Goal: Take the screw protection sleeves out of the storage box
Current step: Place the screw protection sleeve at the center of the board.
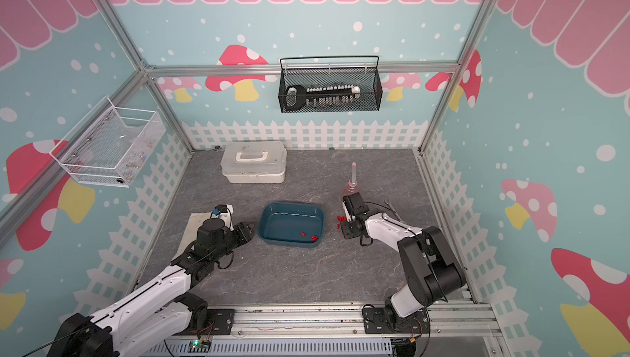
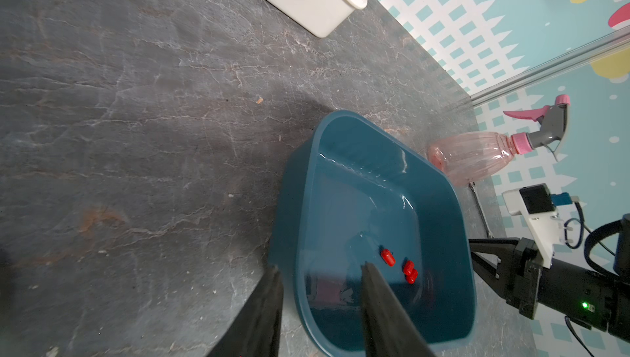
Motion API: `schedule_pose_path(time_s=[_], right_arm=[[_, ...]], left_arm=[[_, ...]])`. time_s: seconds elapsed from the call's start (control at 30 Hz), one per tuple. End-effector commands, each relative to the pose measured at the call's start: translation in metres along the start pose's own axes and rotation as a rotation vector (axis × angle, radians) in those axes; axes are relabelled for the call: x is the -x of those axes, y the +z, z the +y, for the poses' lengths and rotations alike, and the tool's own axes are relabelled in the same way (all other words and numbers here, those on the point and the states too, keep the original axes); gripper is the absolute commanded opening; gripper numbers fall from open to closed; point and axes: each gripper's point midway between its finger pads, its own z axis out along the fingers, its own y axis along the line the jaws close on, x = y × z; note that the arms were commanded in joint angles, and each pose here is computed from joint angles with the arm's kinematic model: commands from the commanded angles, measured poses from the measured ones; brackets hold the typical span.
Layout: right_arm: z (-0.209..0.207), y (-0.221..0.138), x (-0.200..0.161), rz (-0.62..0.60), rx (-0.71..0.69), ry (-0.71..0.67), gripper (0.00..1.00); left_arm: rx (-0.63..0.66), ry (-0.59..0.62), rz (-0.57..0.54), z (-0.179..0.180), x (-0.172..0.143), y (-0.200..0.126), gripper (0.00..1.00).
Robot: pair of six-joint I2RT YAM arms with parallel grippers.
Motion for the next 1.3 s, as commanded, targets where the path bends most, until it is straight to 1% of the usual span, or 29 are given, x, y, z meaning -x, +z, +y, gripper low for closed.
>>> schedule_pose_path(time_s=[0.0, 0.23, 0.43, 0.57, 0.73, 0.83, 0.93, 1.07, 1.17, 1.2, 1.27], right_arm=[[-0.001, 0.001, 0.004, 0.002, 0.005, -0.004, 0.19], [0.0, 0.001, 0.002, 0.005, 0.011, -0.006, 0.19], [0.003, -0.004, 0.004, -0.011, 0.028, -0.012, 0.27], [0.006, -0.019, 0.01, -0.048, 0.049, -0.012, 0.3], [0.012, -0.052, 0.022, -0.118, 0.091, -0.032, 0.33], [0.019, -0.07, 0.028, -0.163, 0.135, -0.047, 0.35], [0.031, -0.086, 0.032, -0.196, 0.211, -0.038, 0.35], [0.053, -0.11, 0.04, -0.301, 0.359, 0.013, 0.36], [0.074, -0.13, 0.049, -0.407, 0.493, 0.039, 0.36], [0.078, -0.136, 0.05, -0.427, 0.505, 0.028, 0.35], [0.08, -0.145, 0.05, -0.461, 0.48, -0.009, 0.34]], left_arm=[[-0.021, 0.013, -0.024, -0.007, 0.007, -0.002, 0.4], [-0.022, 0.014, -0.023, -0.008, 0.007, -0.002, 0.4], [-0.014, 0.015, -0.024, -0.007, 0.008, -0.004, 0.4], [-0.006, 0.013, -0.031, -0.006, 0.009, -0.006, 0.41], [0.034, 0.009, -0.04, -0.001, 0.013, -0.009, 0.42], [0.054, -0.002, -0.046, 0.001, 0.014, -0.011, 0.42], [0.078, -0.006, -0.036, 0.004, 0.015, -0.01, 0.42], [0.111, 0.011, -0.017, 0.002, 0.02, -0.008, 0.44], [0.134, 0.036, 0.007, -0.001, 0.024, -0.003, 0.44], [0.139, 0.043, 0.015, -0.001, 0.024, -0.001, 0.45], [0.149, 0.058, 0.03, -0.001, 0.025, 0.005, 0.46]])
